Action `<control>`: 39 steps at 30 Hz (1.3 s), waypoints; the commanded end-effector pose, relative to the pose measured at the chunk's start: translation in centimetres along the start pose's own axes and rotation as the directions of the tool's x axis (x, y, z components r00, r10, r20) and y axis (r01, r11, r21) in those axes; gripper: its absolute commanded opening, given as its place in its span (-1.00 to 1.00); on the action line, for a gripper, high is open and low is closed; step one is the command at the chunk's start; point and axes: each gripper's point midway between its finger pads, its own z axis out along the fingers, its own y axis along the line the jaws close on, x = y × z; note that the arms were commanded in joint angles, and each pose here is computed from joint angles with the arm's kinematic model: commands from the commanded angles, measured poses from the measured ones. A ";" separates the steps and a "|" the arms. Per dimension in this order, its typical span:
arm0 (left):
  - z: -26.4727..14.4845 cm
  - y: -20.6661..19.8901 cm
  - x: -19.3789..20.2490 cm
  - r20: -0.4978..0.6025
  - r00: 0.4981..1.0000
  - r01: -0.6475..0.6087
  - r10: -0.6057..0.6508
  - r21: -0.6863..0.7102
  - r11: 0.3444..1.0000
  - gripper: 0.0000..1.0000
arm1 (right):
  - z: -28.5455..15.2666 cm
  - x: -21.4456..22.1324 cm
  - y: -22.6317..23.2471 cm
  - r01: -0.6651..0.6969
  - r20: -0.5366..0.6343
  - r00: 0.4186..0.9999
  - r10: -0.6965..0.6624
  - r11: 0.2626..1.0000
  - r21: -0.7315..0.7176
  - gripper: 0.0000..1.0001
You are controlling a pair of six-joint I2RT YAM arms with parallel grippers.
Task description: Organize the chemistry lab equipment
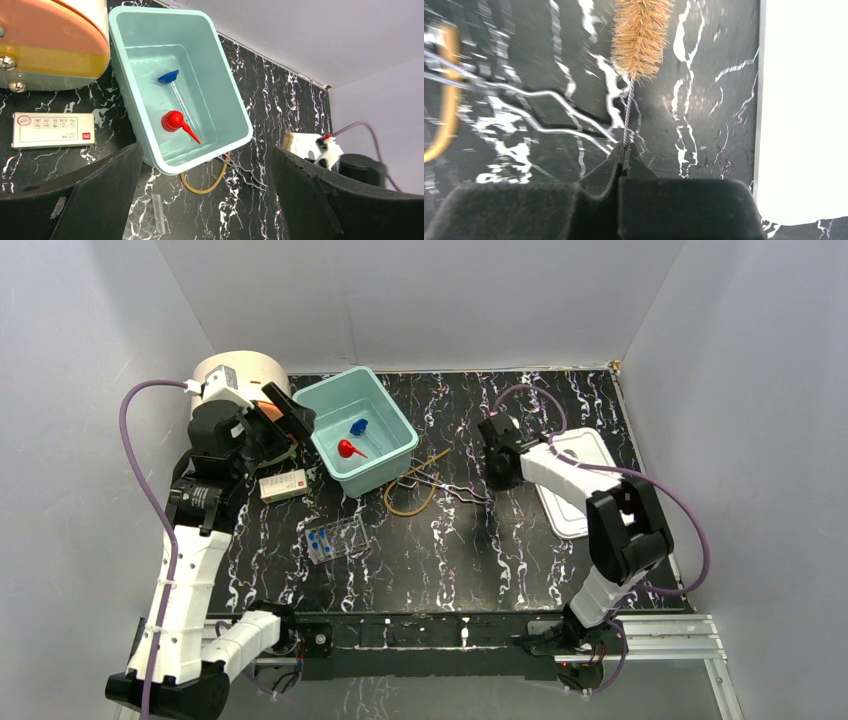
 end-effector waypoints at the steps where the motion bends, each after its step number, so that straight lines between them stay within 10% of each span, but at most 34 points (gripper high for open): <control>1: -0.2 -0.3 -0.8 0.027 0.999 -0.021 0.021 0.007 1.000 0.97 | -6.2 -7.1 2.1 0.019 0.228 0.974 0.010 0.992 -0.126 -1.00; 20: -0.1 -0.8 -0.3 0.015 0.999 -0.035 0.035 0.023 0.999 0.97 | -23.7 -18.3 15.5 0.455 0.676 0.726 0.128 0.647 -0.611 -1.00; 29: -0.5 -1.1 -0.6 0.018 0.999 -0.036 0.035 0.031 0.999 0.97 | -21.6 -20.8 24.1 0.556 0.765 0.643 -0.031 0.706 -0.438 -1.00; 39: -1.3 -0.5 -1.6 0.054 0.997 -0.054 0.055 -0.010 0.998 0.97 | -12.0 -19.8 28.6 0.555 0.646 0.719 -0.254 0.771 -0.314 -1.00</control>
